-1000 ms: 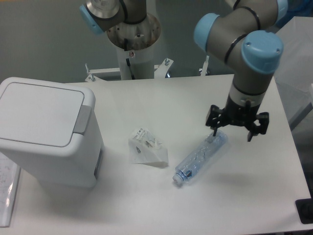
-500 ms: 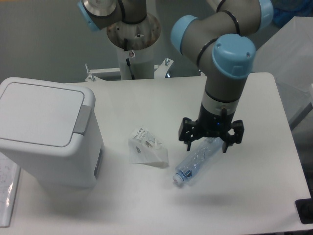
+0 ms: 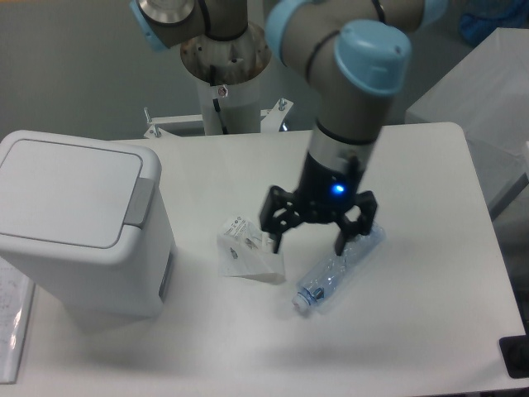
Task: Open the trash can
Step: 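Move the open gripper over the table toward the white trash can lid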
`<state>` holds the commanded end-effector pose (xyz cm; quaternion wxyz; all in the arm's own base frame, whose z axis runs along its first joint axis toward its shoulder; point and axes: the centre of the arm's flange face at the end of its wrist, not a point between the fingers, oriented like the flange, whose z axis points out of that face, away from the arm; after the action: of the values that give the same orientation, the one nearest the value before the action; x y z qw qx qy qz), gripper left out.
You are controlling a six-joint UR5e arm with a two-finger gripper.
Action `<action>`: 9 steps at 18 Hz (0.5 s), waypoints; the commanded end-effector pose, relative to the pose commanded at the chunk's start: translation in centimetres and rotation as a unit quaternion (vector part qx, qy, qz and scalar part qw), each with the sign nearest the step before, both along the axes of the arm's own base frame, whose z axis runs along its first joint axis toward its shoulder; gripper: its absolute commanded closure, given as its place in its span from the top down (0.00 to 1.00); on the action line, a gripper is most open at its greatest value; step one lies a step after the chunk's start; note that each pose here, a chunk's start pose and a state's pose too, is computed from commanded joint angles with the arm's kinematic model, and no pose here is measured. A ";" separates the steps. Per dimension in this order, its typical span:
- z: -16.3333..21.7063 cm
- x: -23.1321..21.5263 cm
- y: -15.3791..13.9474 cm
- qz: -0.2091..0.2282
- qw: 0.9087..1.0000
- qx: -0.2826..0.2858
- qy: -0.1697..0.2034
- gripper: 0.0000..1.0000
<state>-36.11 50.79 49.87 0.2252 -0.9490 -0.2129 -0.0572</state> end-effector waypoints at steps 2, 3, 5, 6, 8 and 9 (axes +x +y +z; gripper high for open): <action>0.9 1.8 0.4 -0.014 1.000 0.014 -0.003 1.00; 1.7 3.2 0.7 -0.024 1.000 0.020 -0.002 1.00; 1.2 5.6 1.0 -0.040 0.999 0.017 -0.004 1.00; 1.2 6.3 1.2 -0.044 0.999 0.017 -0.003 1.00; 0.1 6.7 1.1 -0.048 0.999 0.011 -0.007 1.00; -0.1 7.1 1.3 -0.051 0.999 0.009 -0.008 1.00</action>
<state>-29.03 52.04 49.77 0.2287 -0.9560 -0.1661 -0.0784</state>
